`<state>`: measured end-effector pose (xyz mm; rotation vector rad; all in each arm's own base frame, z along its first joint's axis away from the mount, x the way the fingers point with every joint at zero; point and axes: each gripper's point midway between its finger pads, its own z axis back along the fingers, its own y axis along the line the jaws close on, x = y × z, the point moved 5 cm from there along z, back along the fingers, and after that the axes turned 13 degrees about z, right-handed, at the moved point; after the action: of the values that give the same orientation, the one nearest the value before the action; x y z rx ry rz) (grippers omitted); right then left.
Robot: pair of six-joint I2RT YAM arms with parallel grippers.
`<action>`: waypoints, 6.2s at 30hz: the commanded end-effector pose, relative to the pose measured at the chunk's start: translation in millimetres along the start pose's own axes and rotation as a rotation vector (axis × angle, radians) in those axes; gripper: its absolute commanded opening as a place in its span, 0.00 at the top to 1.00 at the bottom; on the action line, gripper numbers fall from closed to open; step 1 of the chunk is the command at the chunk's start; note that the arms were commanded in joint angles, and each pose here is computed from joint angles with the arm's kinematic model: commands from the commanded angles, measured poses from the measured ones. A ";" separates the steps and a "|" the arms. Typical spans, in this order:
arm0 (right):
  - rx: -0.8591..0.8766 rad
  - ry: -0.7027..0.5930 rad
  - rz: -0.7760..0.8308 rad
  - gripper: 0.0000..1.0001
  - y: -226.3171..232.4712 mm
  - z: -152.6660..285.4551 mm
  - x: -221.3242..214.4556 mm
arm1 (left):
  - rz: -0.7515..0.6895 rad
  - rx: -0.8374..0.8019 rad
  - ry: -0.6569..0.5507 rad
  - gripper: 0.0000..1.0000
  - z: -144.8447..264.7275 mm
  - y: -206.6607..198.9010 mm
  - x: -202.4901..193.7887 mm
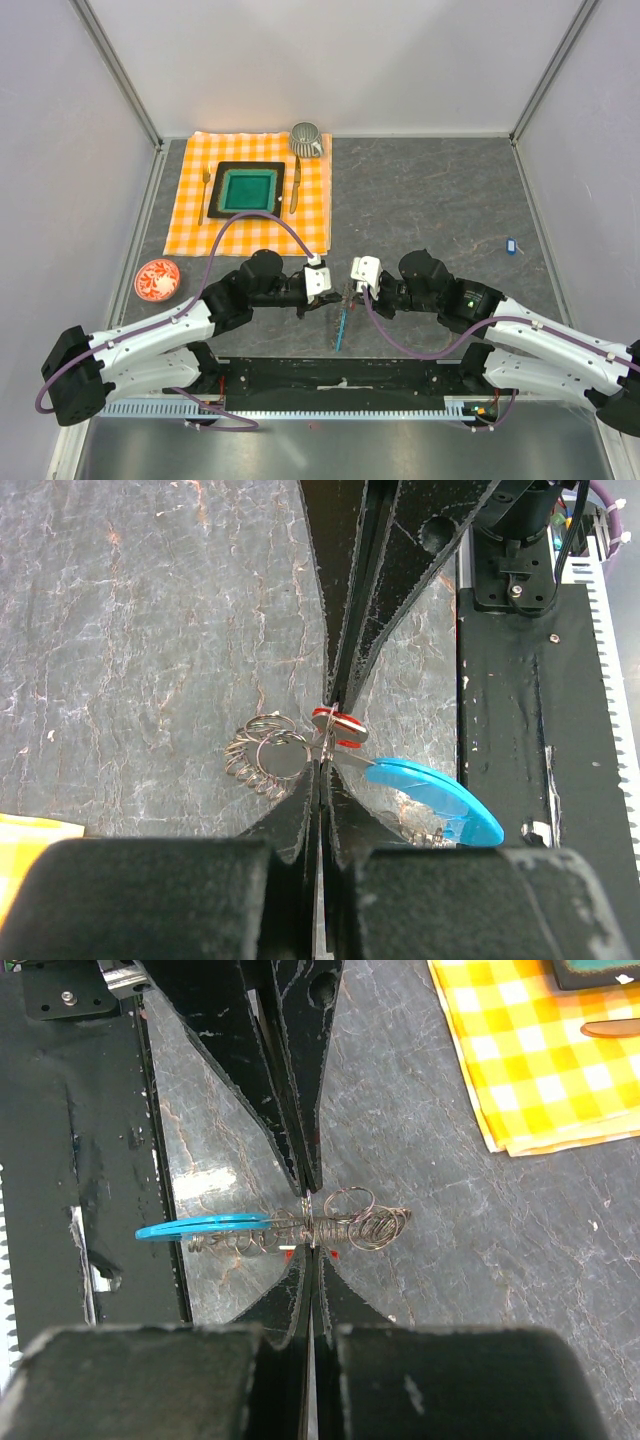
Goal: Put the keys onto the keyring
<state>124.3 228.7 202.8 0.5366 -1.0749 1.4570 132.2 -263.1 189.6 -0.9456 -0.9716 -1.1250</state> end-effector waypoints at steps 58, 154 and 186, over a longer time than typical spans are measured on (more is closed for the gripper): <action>-0.022 -0.030 0.018 1.00 -4.1 3.1 11.4 | -0.052 -0.028 -0.061 0.98 -1.5 -2.6 21.4; 0.031 -0.004 0.065 1.00 -5.0 8.6 20.2 | -0.256 -0.029 -0.036 0.98 6.7 0.0 15.3; 0.012 -0.006 0.060 1.00 -6.5 1.8 16.4 | -0.228 -0.072 -0.043 0.98 -1.9 -2.3 20.8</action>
<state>123.2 229.1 206.3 0.5164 -1.0323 1.5234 132.8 -263.7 186.7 -0.9014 -1.0240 -1.3159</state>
